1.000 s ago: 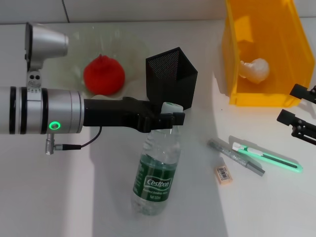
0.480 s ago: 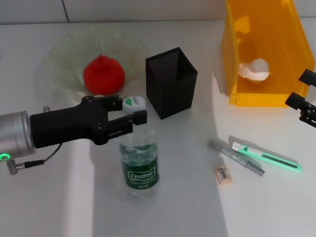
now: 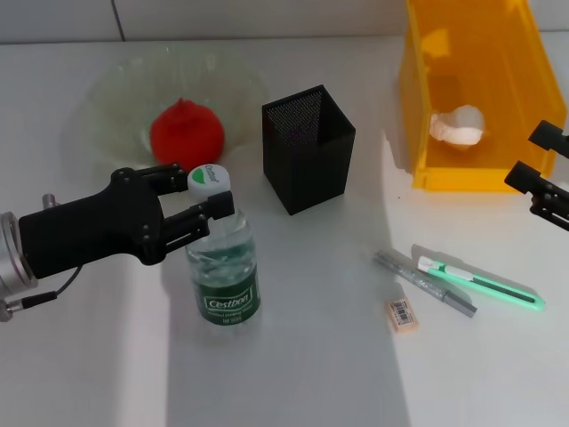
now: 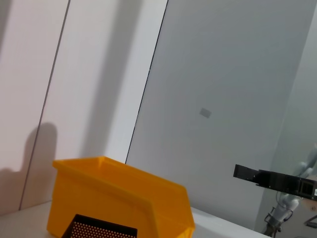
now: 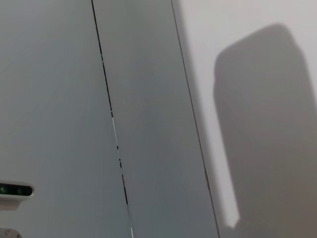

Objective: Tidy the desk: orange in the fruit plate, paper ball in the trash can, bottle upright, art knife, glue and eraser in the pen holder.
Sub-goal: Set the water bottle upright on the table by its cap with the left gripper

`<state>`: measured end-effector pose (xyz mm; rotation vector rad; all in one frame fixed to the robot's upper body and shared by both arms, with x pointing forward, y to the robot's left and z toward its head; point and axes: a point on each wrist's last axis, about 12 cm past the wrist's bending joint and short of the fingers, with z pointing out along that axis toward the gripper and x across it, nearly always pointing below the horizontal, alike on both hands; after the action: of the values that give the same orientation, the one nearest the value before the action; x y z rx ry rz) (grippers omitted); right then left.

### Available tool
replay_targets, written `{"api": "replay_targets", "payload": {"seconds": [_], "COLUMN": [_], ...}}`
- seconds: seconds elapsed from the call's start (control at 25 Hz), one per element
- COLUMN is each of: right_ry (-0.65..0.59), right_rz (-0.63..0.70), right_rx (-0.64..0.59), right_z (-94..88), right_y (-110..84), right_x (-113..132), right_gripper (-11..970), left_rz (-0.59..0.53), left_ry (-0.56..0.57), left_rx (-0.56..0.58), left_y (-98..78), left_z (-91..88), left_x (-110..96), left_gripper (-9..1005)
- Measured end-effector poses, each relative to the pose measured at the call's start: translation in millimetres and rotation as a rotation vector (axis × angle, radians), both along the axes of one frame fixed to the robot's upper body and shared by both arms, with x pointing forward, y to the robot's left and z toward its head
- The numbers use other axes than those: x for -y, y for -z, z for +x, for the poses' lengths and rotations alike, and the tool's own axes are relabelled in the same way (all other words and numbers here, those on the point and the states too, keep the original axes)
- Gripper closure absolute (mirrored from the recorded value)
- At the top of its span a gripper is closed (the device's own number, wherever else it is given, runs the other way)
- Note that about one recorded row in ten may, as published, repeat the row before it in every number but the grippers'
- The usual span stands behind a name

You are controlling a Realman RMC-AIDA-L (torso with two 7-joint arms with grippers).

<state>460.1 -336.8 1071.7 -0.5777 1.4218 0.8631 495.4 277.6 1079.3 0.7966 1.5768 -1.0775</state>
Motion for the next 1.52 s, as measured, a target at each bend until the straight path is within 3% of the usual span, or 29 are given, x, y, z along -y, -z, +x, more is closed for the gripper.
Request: {"api": "replay_targets", "payload": {"seconds": [0.56, 1.52], "right_ry": [-0.011, -0.019], "right_rz": [0.027, 0.029], "right_rx": [0.002, 0.01], "right_z": [-3.0, 1.1], "right_y": [3.3, 2.1], "right_x": [-8.2, -11.4], "right_gripper": [239, 240], "left_rz": [0.06, 0.054], "left_ry": [-0.124, -0.203], "left_rx": [0.223, 0.253], "left_y": [11.5, 15.9], "left_z": [-4.8, -11.4], "left_x": [-16.8, -28.3], "left_gripper": [556, 555]}}
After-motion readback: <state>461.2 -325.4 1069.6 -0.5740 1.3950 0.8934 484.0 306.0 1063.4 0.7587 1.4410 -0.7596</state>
